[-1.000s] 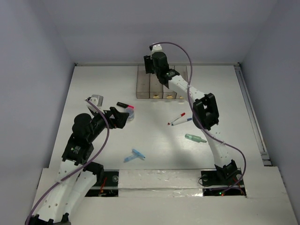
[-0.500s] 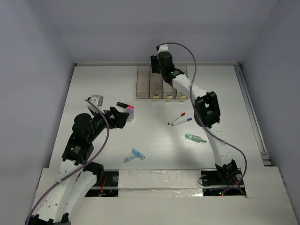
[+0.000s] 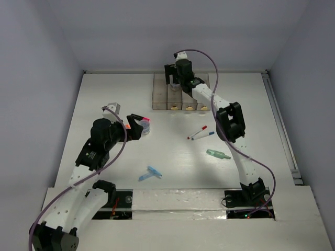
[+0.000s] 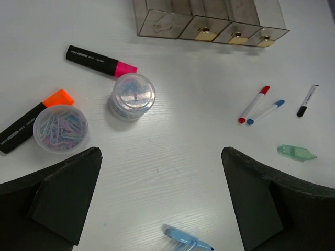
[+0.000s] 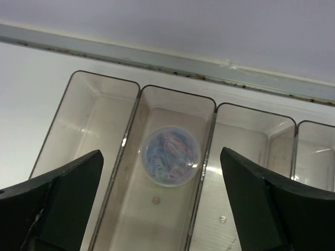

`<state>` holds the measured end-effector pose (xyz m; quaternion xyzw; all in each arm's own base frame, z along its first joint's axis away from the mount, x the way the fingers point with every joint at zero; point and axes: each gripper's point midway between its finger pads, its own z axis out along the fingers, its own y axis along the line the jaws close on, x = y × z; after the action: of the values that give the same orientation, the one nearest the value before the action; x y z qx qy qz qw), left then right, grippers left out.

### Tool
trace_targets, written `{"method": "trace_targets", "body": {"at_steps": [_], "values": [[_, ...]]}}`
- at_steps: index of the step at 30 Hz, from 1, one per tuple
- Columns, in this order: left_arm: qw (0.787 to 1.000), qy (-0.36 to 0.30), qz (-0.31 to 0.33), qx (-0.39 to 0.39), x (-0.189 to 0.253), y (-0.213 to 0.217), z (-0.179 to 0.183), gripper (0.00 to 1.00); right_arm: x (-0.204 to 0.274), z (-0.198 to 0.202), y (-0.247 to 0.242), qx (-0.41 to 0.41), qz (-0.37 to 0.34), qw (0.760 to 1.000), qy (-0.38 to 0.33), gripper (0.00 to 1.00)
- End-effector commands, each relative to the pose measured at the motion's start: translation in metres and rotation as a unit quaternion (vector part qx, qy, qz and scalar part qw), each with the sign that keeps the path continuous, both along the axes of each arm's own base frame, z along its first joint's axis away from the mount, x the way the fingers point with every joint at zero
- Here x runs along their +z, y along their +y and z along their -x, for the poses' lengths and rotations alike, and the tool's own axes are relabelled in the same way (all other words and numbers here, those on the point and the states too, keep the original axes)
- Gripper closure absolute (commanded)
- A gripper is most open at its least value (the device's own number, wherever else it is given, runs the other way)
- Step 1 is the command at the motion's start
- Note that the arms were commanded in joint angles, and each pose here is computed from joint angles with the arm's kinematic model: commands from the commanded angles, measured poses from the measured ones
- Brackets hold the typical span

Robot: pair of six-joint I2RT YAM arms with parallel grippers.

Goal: Sort the stationery into containers
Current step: Place the stationery in the storage box, then pick up the stationery from the center of the board.

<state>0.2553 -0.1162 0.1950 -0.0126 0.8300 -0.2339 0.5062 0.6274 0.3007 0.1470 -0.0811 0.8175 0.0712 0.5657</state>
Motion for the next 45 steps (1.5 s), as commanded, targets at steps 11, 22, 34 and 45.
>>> {"method": "trace_targets", "body": {"at_steps": [11,22,34,45], "values": [[0.997,0.012,-0.052,0.055,0.015,-0.041,-0.021,0.01,0.159,0.108,-0.016,0.069,-0.133,0.987,-0.065,0.61],[0.978,0.058,-0.160,0.125,-0.049,-0.043,-0.066,0.02,0.149,0.266,-0.075,0.106,-0.195,0.975,-0.016,0.11],[0.964,0.094,-0.214,0.126,-0.101,-0.050,-0.097,0.06,0.150,0.328,-0.106,0.121,-0.189,0.974,-0.019,0.11],[0.957,0.105,-0.227,0.149,-0.121,-0.033,-0.106,0.14,0.142,0.329,-0.104,0.126,-0.183,0.975,-0.011,0.10]]}}
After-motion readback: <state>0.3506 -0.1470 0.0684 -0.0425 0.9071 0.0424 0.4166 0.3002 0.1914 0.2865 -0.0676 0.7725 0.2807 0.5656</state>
